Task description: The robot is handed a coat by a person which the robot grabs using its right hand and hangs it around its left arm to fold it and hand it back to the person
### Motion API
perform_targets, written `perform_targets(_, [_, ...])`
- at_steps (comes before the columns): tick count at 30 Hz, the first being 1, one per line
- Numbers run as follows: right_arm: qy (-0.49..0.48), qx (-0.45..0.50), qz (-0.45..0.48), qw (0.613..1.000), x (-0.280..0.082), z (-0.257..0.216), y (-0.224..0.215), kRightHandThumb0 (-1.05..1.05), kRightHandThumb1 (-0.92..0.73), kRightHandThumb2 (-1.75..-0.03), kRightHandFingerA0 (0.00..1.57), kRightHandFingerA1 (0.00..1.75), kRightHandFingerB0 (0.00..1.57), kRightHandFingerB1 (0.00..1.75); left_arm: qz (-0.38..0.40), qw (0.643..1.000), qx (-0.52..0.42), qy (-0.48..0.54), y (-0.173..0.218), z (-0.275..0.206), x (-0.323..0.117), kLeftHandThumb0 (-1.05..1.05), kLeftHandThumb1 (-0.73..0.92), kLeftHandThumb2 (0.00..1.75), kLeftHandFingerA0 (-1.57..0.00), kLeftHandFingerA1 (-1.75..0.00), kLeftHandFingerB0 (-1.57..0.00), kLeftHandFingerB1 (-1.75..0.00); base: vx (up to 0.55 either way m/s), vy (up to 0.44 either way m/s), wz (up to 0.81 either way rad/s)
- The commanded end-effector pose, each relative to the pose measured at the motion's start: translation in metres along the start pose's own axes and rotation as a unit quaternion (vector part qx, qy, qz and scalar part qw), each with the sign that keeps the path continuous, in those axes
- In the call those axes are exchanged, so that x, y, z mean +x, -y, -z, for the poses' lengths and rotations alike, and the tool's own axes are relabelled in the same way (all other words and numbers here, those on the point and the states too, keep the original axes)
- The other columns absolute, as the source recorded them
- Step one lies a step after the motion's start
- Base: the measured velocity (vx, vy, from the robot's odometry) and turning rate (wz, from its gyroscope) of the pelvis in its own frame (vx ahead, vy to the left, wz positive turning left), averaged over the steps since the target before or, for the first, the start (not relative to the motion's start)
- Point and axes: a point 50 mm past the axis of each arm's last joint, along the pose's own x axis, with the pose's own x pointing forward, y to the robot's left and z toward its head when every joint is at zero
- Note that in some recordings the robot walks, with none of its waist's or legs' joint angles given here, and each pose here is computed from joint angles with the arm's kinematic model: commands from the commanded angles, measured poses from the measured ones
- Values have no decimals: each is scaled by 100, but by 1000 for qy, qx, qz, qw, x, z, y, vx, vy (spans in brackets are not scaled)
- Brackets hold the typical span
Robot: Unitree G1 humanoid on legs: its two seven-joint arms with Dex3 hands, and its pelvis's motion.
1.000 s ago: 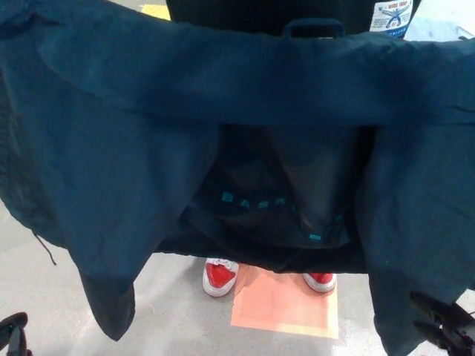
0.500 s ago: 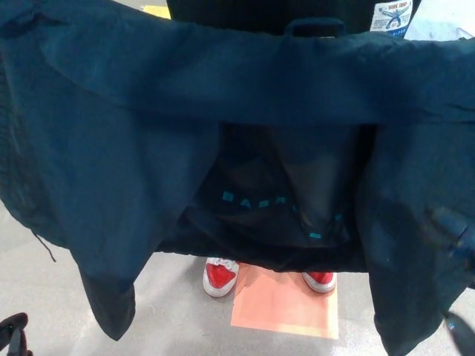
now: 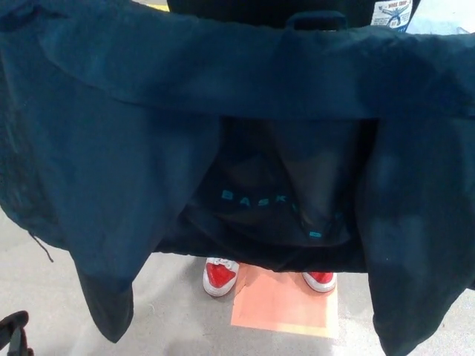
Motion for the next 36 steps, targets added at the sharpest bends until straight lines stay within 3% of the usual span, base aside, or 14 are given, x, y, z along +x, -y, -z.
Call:
perform_targets(1, [-144,-47,-142,978,51,57,4,-86,-78,-116,0,18,0,18,-10,1000,4,24,-9,-5,-5,-69,73,106,-4,-41,-4,-38,0,0,0])
perform_targets(6, [-210,-90,-236,945,78,91,-5,-92,-92,-125,0,13,0,14,-1,999,15,32,-8,-5,-5,-69,75,107,-3,-37,-3,-36,0,0,0])
perform_targets(8, [-242,-102,-274,925,86,105,-10,-87,-92,-126,0,14,0,17,2,1000,2,28,-7,-4,-5,-77,78,108,-5,-29,-5,-31,0,0,0])
perform_targets(18, [-331,-141,-395,845,105,156,-42,-94,-92,-129,0,14,0,18,-14,1000,-5,1,-6,-1,-2,-77,80,109,-6,-30,-6,-31,0,0,0])
perform_targets(19, [-342,-148,-408,833,106,162,-46,-96,-84,-124,0,14,0,19,-11,1000,-9,4,-6,-1,-2,-76,81,109,-6,-30,-6,-30,0,0,0])
perform_targets(25, [-362,-171,-454,796,111,176,-50,-92,-72,-116,0,17,0,20,-10,1000,-15,14,-5,1,-5,-77,81,110,-5,-30,-5,-31,0,0,0])
perform_targets(26, [-368,-170,-464,788,111,178,-50,-103,-74,-90,0,10,0,20,-9,1000,-18,13,-5,2,-5,-78,81,110,-6,-31,-6,-31,0,0,0])
perform_targets(27, [-370,-169,-469,784,112,179,-49,-103,-74,-90,0,10,0,20,-10,1000,-17,13,-6,2,-5,-78,81,110,-6,-31,-6,-31,0,0,0])
perform_targets(28, [-379,-150,-477,779,112,179,-48,-103,-76,-116,0,6,0,11,-11,1000,-16,14,-6,2,-5,-77,80,110,-6,-32,-6,-33,0,0,0])
perform_targets(32, [-371,-110,-520,761,112,175,-45,-97,-74,-112,0,11,0,12,-12,1000,-10,11,-8,1,-6,-78,82,111,-7,-32,-6,-32,0,0,0])
perform_targets(36, [-367,-36,-545,753,111,172,-45,-90,-65,-106,0,28,0,23,-12,1000,-16,6,-9,1,-6,-78,81,111,-7,-31,-7,-30,0,0,0])
